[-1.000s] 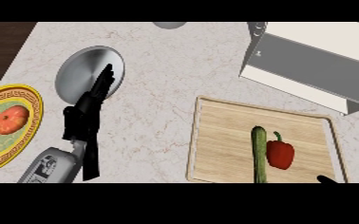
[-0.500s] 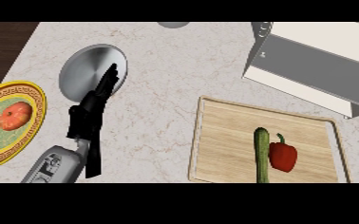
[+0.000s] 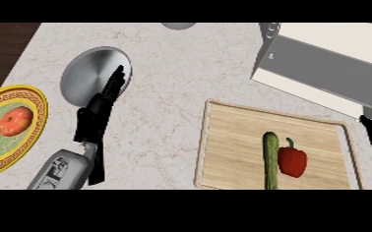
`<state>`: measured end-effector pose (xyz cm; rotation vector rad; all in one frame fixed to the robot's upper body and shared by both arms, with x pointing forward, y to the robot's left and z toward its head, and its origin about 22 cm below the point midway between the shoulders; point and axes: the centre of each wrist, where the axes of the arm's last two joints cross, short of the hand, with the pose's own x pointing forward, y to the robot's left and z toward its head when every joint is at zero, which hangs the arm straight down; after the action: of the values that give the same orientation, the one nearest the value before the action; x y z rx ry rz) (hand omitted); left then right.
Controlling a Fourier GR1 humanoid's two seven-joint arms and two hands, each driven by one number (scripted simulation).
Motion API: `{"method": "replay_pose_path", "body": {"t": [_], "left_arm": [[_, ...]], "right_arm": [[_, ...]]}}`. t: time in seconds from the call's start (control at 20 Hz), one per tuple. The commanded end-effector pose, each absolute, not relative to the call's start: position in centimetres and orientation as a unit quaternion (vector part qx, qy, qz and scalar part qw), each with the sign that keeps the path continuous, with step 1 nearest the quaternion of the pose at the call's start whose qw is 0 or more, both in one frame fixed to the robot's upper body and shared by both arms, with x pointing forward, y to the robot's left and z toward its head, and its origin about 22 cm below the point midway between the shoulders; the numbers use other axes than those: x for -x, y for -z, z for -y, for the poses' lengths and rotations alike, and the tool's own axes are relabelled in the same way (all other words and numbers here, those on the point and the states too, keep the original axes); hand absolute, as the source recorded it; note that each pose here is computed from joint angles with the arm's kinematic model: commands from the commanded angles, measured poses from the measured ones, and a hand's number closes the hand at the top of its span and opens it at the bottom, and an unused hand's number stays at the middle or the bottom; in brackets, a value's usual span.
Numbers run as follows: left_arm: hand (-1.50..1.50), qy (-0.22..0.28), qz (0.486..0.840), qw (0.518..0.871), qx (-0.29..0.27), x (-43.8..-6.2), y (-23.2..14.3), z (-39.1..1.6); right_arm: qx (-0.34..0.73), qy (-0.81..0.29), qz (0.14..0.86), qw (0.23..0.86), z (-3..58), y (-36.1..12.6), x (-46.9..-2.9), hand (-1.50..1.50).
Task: Pick the bell pepper from the tray and place it in the tiered shelf
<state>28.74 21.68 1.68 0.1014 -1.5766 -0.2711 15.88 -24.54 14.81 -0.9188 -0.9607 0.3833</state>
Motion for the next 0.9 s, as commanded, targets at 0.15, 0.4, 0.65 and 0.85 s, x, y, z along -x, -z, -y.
{"method": "replay_pose_path", "body": {"t": [0.15, 0.4, 0.65, 0.85], "left_arm": [[0.0, 0.119, 0.707, 0.695, -0.05, -28.7, -2.1, -22.4], [0.0, 0.125, 0.706, 0.696, -0.036, -26.9, -1.7, -22.0], [0.0, 0.118, 0.705, 0.698, -0.04, -28.6, -2.1, -21.4], [0.0, 0.124, 0.706, 0.696, -0.039, -28.7, -1.5, -21.5]], "right_arm": [[0.448, -0.177, 0.391, 0.784, 21.3, -13.6, -16.7, -1.5], [0.47, -0.153, 0.379, 0.783, 21.1, -15.5, -17.7, -1.5], [0.465, -0.158, 0.384, 0.782, 19.1, -13.9, -18.1, -1.5], [0.456, -0.158, 0.374, 0.792, 19.9, -12.2, -20.9, -1.5]]}}
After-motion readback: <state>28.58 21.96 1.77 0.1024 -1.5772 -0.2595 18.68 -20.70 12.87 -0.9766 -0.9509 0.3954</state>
